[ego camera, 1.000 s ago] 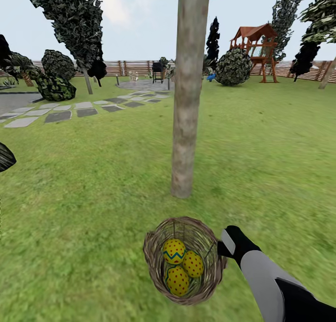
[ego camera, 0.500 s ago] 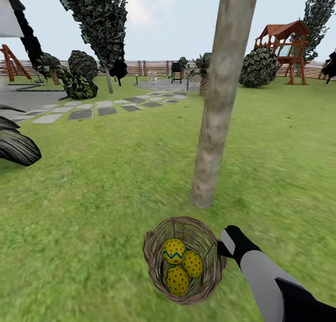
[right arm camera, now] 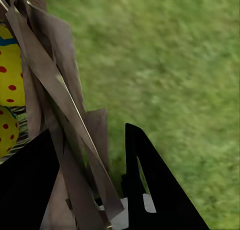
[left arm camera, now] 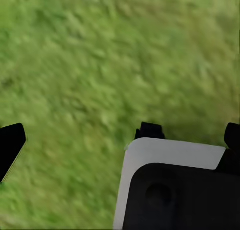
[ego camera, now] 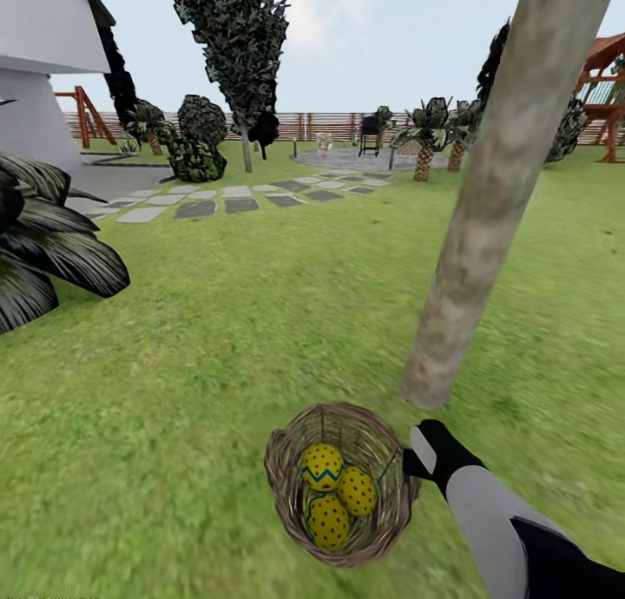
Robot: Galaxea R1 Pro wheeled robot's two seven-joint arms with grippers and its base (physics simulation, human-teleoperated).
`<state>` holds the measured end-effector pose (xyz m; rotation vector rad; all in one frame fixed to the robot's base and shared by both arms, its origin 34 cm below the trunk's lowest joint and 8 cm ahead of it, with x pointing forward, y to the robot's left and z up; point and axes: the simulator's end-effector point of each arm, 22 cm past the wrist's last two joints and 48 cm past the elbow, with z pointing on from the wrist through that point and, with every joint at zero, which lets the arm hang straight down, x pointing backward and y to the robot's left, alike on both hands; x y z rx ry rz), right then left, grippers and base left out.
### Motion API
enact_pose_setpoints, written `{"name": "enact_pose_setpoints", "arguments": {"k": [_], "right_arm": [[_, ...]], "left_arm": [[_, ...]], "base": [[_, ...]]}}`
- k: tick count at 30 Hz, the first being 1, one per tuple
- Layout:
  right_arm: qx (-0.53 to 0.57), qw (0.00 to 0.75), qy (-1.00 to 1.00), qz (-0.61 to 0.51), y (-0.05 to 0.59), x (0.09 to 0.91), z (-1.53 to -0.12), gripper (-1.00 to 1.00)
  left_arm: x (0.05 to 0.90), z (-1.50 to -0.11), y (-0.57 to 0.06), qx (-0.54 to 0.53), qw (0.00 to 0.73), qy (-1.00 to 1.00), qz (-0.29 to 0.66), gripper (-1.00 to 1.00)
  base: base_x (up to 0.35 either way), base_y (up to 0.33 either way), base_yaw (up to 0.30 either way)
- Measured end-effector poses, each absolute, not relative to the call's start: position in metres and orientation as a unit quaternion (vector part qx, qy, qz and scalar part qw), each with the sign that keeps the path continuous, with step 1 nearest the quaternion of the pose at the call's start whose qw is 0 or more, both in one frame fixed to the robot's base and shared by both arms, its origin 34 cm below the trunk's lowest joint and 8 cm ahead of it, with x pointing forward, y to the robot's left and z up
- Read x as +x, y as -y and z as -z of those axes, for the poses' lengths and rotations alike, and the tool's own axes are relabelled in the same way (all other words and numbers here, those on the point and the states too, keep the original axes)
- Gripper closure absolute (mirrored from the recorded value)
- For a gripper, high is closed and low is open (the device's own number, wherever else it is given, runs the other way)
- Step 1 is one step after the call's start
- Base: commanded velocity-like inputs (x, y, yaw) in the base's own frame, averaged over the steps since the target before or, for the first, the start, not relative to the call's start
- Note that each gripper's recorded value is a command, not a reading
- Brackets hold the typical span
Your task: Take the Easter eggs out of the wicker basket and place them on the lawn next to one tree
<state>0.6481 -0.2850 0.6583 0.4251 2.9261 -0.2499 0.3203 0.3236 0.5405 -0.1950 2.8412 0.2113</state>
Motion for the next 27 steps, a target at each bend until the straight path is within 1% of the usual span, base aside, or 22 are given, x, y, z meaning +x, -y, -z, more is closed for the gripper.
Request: {"name": "enact_pose_setpoints", "arguments": {"k": [5, 21, 27], "right_arm": [[0.142, 0.087, -0.983, 0.084, 0.2838, 0.6482, -0.6583, 1.0], [0.142, 0.087, -0.983, 0.083, 0.2835, 0.6482, -0.6582, 1.0], [0.142, 0.087, -0.982, 0.083, 0.2834, 0.6481, -0.6584, 1.0]], "left_arm": [[0.3204, -0.5405, -0.3236, -0.068, 0.142, -0.985, -0.073, -1.0], [0.3206, -0.5405, -0.3235, -0.067, 0.143, -0.985, -0.073, -1.0], [0.3207, -0.5406, -0.3235, -0.067, 0.143, -0.985, -0.073, -1.0]], "base": [[0.183, 0.287, 0.097], [0.167, 0.296, 0.002], [0.255, 0.227, 0.0]]}}
